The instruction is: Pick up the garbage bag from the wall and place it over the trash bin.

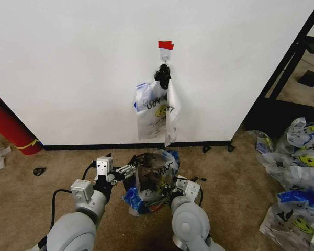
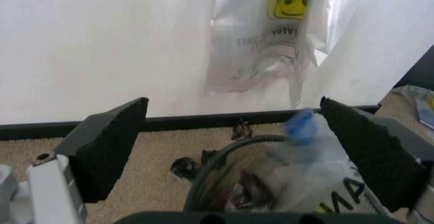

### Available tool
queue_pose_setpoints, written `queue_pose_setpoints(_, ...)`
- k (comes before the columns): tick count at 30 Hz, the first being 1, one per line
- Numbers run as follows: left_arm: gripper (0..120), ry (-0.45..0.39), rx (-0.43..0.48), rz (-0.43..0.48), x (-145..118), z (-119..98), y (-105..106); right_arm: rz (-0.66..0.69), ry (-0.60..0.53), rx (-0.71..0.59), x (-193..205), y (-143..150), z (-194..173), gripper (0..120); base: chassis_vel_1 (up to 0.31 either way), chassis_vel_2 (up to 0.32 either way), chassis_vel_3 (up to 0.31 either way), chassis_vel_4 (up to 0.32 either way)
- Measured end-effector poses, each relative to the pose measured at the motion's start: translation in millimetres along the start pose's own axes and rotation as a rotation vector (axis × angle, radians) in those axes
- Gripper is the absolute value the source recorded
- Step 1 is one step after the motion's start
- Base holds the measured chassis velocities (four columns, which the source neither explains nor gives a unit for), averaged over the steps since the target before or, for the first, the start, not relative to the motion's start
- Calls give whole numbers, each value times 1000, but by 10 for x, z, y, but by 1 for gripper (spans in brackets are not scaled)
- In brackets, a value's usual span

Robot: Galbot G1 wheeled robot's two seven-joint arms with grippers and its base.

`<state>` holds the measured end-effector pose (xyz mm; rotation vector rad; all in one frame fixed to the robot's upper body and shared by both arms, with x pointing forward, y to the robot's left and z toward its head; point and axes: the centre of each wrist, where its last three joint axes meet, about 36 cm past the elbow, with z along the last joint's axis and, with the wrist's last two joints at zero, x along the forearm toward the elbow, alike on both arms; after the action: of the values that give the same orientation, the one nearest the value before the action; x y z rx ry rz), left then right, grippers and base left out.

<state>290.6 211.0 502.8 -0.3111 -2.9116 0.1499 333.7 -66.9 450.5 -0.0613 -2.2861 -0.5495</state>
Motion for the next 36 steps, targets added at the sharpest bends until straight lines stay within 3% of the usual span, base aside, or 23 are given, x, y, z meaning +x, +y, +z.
queue_pose_setpoints(9, 100, 22, 24, -14, -5, -26, -7, -18, -24, -34, 16, -82, -15, 1, 0, 0, 0, 0)
queue_pose_setpoints(18, 100, 25, 47, 54, -22, -125, -34, -160, -145, -125, 42, -428, -22, 1, 0, 0, 0, 0)
queue_pose_setpoints(21, 100, 23, 56, 109, -33, -188, -41, -204, -186, -131, 76, -555, -11, 1, 0, 0, 0, 0)
queue_pose_setpoints(27, 100, 36, 38, 333, -146, -492, 74, -216, -209, -65, 102, -783, 53, 1, 0, 0, 0, 0)
queue_pose_setpoints(28, 100, 36, 38, 333, -146, -492, 74, -216, -209, -65, 102, -783, 53, 1, 0, 0, 0, 0)
queue_pose_setpoints(32, 100, 66, -80, 502, -248, -592, 279, -227, -204, -30, 186, -828, 109, 1, 0, 0, 0, 0)
queue_pose_setpoints(36, 100, 78, -160, 556, -322, -590, 408, -239, -200, -10, 220, -828, 131, 1, 0, 0, 0, 0)
